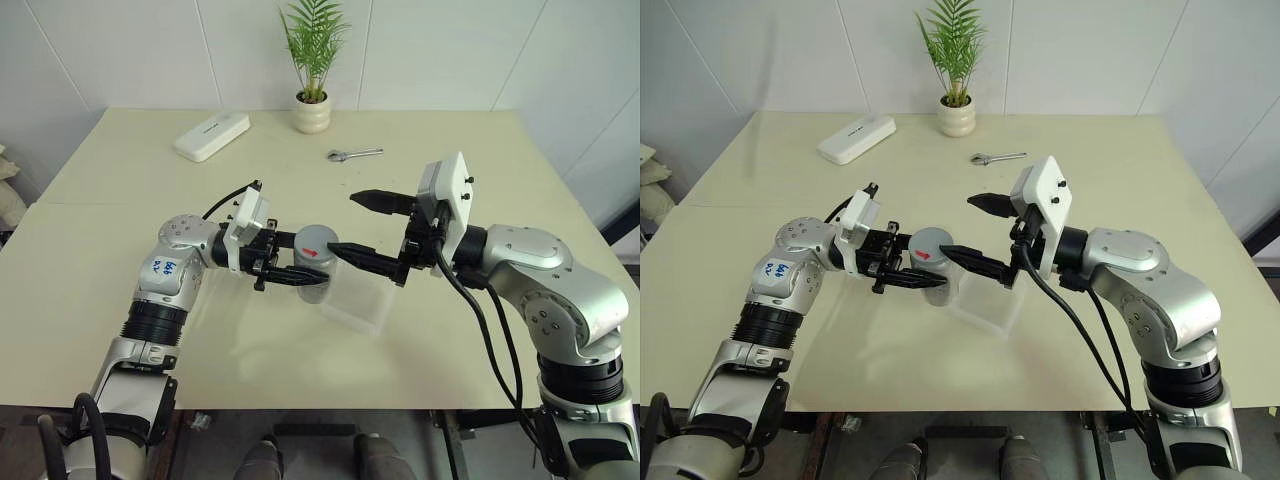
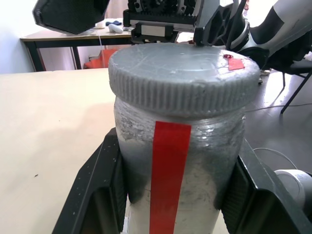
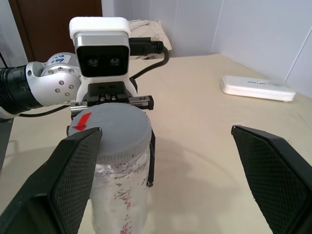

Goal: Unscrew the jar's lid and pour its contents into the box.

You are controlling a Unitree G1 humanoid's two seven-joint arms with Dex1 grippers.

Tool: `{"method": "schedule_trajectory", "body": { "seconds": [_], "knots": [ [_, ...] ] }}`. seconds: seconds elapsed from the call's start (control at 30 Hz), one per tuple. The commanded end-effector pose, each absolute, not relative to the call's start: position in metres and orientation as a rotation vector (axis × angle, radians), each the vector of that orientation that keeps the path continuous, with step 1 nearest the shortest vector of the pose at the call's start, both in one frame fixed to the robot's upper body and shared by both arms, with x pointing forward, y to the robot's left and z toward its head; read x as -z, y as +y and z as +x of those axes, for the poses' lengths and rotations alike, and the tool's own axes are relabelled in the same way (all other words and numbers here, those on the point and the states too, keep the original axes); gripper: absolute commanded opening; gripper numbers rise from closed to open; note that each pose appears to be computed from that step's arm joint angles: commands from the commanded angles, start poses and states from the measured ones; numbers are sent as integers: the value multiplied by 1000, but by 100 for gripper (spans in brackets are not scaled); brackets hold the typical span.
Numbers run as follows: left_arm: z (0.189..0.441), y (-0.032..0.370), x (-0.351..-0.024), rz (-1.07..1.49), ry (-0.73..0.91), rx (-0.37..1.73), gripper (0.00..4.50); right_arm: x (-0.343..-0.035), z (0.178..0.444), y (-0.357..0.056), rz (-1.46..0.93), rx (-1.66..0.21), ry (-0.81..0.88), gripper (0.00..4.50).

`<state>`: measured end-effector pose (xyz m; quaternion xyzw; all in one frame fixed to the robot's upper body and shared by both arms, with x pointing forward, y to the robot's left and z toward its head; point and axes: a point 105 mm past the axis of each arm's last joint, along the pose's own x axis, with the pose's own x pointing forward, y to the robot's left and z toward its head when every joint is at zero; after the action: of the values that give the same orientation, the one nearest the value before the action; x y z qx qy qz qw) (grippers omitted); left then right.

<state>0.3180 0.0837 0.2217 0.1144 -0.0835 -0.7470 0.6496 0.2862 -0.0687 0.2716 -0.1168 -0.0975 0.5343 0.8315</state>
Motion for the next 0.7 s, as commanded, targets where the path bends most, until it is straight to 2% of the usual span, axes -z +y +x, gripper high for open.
{"method": "schedule_trajectory", "body": {
  "seconds": [0.03,0.3,0.7],
  "knots": [
    [317,83,-234,281,-246,1695,198,-291,274,-67,-253,-1131,-290,447],
    [316,75,-234,273,-261,1725,198,-301,267,-43,-152,-1191,-333,447],
    [313,67,-237,269,-293,1744,198,-280,269,-5,-112,-1262,-226,447]
  ]
}}
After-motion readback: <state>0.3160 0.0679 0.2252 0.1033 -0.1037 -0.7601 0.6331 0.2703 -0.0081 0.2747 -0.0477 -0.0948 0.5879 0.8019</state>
